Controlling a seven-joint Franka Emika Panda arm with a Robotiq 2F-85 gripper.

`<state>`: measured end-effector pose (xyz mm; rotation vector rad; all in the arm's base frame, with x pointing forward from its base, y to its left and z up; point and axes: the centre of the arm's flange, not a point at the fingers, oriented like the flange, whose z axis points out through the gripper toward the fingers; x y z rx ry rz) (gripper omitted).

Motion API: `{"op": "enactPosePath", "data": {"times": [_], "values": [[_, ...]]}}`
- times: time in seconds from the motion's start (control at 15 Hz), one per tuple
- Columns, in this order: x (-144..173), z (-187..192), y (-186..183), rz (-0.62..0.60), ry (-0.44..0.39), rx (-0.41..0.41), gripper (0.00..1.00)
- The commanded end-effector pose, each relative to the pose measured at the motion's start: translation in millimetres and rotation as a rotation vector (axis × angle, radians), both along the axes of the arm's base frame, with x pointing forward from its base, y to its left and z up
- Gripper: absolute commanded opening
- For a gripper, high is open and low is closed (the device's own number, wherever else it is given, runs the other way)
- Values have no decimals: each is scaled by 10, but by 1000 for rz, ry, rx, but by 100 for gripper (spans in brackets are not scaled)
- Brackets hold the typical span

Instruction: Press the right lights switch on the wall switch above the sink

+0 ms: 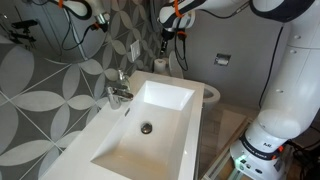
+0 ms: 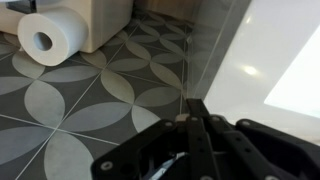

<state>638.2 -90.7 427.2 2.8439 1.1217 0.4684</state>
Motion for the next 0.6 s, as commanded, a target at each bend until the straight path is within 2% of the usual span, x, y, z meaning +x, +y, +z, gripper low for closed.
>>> {"op": "enactPosePath", "data": {"times": [0.0,0.33,0.53], "values": [[4,-24,6,1,4,0,1],[-4,5,-17,-3,-1,0,0],[239,-68,-40,33,-43,17,0]]}}
